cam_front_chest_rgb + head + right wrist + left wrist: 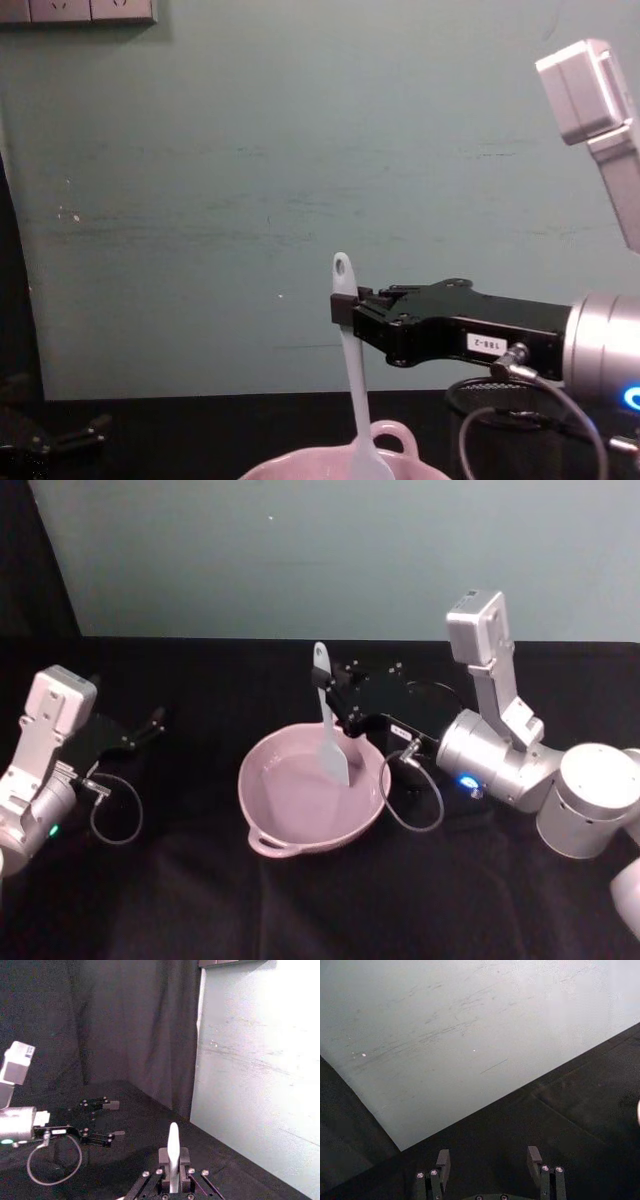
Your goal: Use the one hand to pick up the spoon and stir the clear water in the bowl.
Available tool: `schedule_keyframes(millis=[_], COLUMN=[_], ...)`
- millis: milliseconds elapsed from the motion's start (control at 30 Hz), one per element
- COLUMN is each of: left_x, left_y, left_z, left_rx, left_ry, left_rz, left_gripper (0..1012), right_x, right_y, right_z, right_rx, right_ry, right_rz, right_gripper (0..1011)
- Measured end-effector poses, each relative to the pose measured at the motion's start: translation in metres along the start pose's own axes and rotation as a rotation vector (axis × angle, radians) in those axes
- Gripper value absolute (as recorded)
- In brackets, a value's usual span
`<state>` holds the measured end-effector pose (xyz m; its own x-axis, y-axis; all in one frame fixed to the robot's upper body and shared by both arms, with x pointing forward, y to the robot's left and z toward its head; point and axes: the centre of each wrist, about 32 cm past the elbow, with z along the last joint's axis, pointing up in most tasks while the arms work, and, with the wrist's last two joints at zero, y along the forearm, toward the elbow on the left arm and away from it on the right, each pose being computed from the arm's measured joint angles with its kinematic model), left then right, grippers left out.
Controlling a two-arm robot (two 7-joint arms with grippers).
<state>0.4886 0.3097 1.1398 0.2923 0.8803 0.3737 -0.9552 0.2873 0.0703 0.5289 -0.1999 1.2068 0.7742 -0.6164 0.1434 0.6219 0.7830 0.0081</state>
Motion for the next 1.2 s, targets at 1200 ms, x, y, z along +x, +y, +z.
schedule_keyframes(millis=[1200], left_x=[0.0], left_y=[0.0], left_z=[0.0], left_rx=[0.0], left_ry=[0.0], left_rz=[0.0], left_gripper=[1011], right_x=[-0.035], right_y=[0.027], right_z=[-0.002], right_rx=[0.084], right_ry=[0.068], right_rz=[0.125], right_gripper=[112])
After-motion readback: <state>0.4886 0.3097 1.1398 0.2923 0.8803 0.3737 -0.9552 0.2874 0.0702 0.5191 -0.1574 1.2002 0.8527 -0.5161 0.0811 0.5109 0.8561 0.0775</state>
